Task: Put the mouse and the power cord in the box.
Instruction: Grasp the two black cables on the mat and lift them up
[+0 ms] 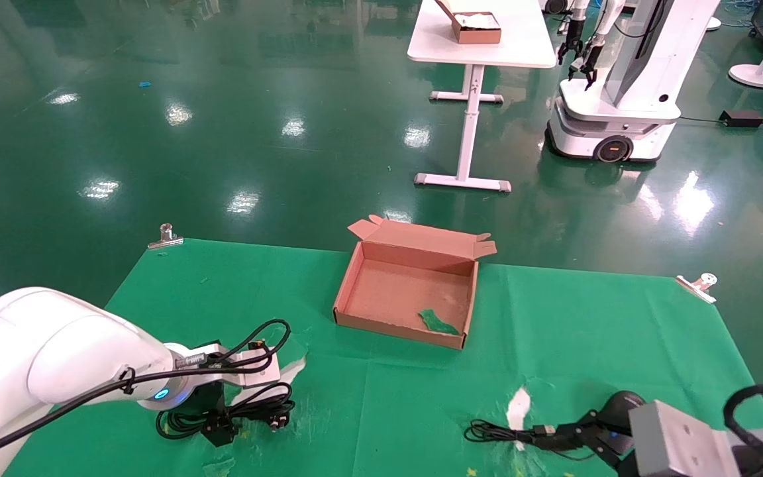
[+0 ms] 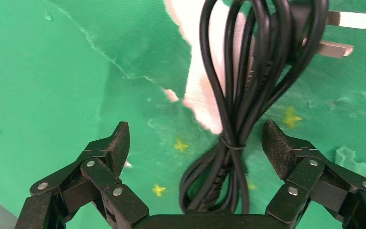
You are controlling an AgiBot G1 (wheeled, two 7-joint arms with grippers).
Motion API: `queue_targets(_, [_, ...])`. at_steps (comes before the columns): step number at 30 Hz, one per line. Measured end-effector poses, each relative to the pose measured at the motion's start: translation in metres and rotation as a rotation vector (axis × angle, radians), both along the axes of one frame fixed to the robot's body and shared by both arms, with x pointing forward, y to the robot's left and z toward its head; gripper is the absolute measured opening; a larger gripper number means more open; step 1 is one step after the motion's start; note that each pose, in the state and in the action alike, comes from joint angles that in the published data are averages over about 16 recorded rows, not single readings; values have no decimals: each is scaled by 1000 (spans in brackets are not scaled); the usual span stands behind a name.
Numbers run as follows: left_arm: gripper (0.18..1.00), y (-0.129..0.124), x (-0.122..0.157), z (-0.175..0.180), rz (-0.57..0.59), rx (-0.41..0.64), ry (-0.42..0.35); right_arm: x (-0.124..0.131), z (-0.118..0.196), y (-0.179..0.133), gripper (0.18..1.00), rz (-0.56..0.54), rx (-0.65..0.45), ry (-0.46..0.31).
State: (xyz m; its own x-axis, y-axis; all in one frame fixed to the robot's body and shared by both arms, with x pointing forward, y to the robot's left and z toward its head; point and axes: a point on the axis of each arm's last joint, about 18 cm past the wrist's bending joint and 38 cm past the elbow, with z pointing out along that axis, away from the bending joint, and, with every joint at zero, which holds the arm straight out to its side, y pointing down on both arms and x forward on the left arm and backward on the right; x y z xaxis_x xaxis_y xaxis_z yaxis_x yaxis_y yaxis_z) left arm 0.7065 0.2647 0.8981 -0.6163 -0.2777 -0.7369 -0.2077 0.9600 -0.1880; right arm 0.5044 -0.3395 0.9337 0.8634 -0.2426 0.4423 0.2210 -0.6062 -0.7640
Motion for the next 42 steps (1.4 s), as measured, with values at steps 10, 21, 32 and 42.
queue_targets(10, [1000,0,1,-1,5,1,-4,17,-16,-5,1001,-57,-158,16])
queue_targets(21, [1000,0,1,-1,6,2,-5,81,-25,4,1001,-189,-431,-2])
queue_targets(32, [1000,0,1,-1,6,2,-5,153,-28,34,1001,-228,-522,-26])
queue_targets(42, [1000,0,1,-1,6,2,-5,188,-38,48,1001,-243,-551,-21])
